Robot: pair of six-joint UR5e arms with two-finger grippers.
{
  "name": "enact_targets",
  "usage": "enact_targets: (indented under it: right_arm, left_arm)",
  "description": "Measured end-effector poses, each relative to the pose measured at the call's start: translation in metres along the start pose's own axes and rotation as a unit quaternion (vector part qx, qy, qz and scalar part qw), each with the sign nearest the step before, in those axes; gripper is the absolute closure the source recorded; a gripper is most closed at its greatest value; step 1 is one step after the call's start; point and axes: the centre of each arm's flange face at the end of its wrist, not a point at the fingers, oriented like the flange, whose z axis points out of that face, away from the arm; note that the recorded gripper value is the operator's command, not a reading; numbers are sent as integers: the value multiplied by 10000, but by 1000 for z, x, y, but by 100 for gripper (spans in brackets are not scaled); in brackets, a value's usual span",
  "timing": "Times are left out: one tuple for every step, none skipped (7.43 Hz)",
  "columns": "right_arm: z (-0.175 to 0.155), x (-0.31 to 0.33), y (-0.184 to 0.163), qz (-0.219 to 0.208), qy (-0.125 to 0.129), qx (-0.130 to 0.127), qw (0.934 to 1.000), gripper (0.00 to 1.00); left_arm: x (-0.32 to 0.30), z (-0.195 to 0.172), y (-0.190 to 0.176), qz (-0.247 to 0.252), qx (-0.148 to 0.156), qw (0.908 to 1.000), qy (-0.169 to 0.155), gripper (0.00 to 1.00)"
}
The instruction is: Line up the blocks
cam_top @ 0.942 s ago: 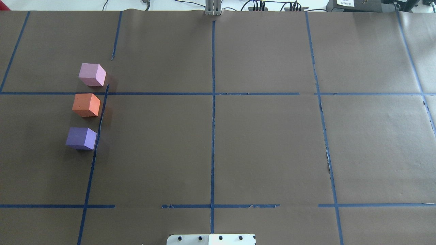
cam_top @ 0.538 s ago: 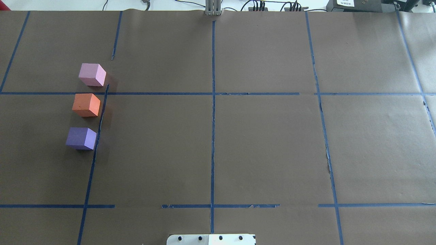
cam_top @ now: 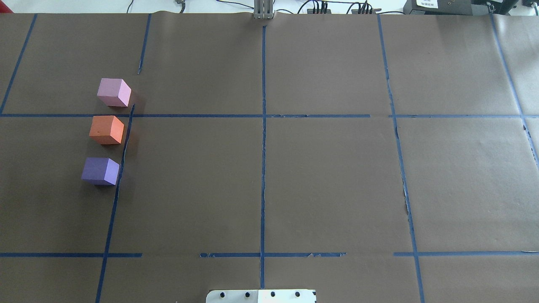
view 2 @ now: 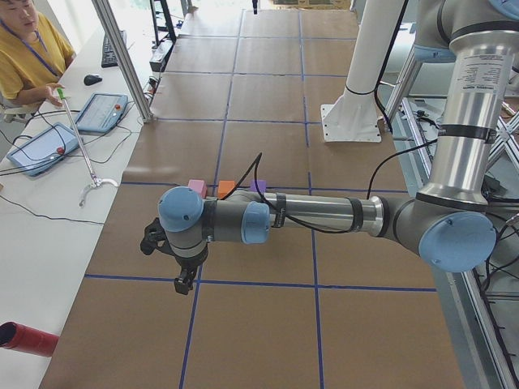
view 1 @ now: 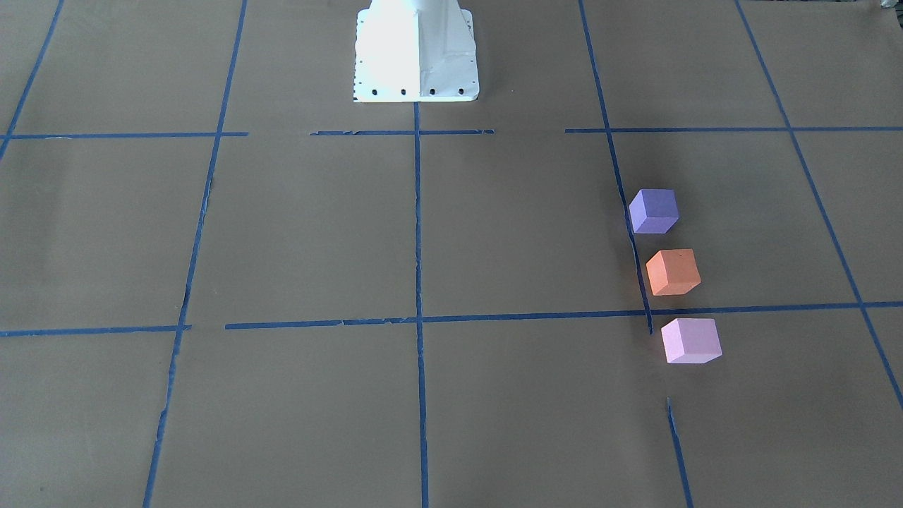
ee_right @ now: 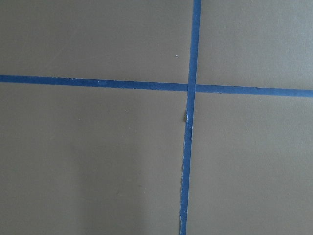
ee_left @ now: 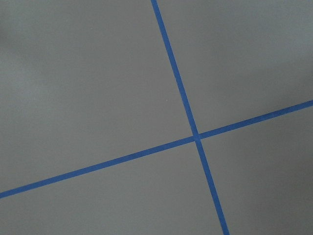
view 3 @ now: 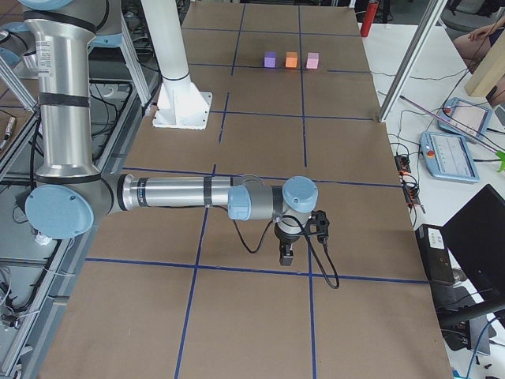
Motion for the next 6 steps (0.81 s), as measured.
enact_targets:
  right_arm:
    - [0, 0, 0, 2, 0, -1, 10000, 0]
    - [0, 0, 0, 1, 0, -1, 10000, 0]
    - [0, 0, 0, 0, 0, 0, 10000, 0]
    - [0, 0, 0, -1, 0, 0, 10000, 0]
    - [0, 0, 0, 0, 0, 0, 10000, 0]
    - [0, 0, 0, 2, 0, -1, 10000, 0]
  left_arm:
    - [2, -1, -1, -302, -24, 9995, 58, 1]
    - [3, -3, -3, -567, -97, 9983, 83, 1]
    - [4, -3, -4, -709, -157, 9973, 80, 1]
    - [4, -2, -4, -777, -190, 9968, 70, 1]
    - [3, -2, -4, -801, -202, 9966, 65, 0]
    - [3, -2, -3, -804, -206, 9965, 61, 0]
